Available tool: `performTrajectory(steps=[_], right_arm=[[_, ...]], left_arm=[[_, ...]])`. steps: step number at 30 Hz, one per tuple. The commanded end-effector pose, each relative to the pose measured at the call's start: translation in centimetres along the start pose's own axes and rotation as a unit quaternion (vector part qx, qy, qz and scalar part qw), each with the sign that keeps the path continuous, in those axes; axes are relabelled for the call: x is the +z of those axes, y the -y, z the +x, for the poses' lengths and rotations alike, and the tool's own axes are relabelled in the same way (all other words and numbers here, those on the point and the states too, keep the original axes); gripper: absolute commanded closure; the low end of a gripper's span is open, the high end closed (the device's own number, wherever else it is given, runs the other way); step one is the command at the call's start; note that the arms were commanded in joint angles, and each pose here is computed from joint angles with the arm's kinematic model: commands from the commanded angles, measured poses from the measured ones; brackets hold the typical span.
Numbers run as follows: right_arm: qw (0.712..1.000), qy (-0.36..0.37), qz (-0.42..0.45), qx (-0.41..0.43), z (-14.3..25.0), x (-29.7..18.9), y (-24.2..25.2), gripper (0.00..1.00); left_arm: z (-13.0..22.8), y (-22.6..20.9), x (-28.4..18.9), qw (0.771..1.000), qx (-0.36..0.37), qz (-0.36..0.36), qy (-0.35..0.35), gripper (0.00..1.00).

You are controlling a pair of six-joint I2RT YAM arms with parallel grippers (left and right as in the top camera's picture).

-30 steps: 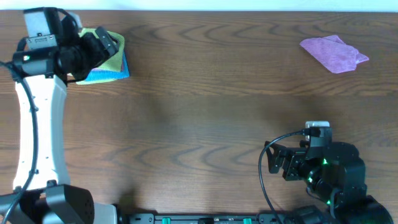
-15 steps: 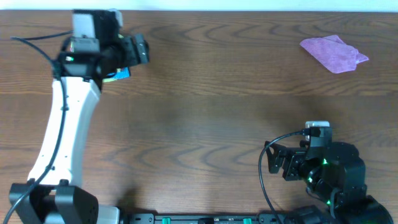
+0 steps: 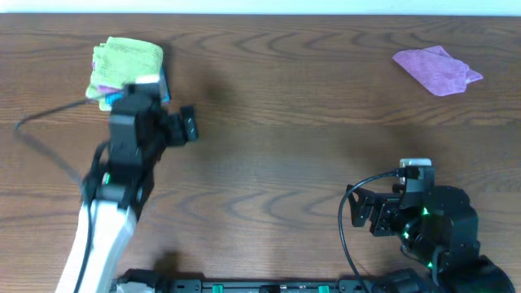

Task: Fold the cloth

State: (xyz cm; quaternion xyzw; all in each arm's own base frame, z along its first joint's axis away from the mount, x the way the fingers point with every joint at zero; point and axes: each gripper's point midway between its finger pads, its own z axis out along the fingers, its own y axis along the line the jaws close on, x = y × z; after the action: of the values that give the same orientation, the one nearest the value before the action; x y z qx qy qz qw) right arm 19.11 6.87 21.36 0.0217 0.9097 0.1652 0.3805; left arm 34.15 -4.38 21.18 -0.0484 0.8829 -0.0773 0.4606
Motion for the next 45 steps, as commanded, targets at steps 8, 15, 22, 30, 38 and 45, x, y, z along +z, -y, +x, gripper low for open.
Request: performTrajectory(steps=[8, 15, 22, 30, 38, 45], right_arm=[[1.0, 0.0, 0.009, 0.01, 0.1, 0.1, 0.4, 0.01], [1.0, 0.0, 0.009, 0.01, 0.1, 0.1, 0.4, 0.01], [1.0, 0.0, 0.009, 0.01, 0.1, 0.1, 0.4, 0.01], [1.0, 0.0, 0.009, 0.01, 0.1, 0.1, 0.4, 0.01], [1.0, 0.0, 0.009, 0.01, 0.1, 0.1, 0.4, 0.01], [1.0, 0.0, 0.009, 0.01, 0.1, 0.1, 0.4, 0.01]], left_arm=[[6.4, -6.8, -5.3, 0.994, 0.002, -0.085, 0.071, 0.05], [11.7, -8.0, -6.1, 0.993, 0.005, -0.092, 0.078, 0.05], [14.6, -8.5, -6.0, 0.993, 0.003, -0.095, 0.067, 0.05], [17.7, -9.0, -5.1, 0.994, 0.009, -0.099, 0.038, 0.05], [18.2, -8.4, -5.0, 0.993, 0.082, -0.082, 0.021, 0.05], [20.1, -8.5, -5.1, 0.992, 0.091, -0.081, -0.02, 0.05]])
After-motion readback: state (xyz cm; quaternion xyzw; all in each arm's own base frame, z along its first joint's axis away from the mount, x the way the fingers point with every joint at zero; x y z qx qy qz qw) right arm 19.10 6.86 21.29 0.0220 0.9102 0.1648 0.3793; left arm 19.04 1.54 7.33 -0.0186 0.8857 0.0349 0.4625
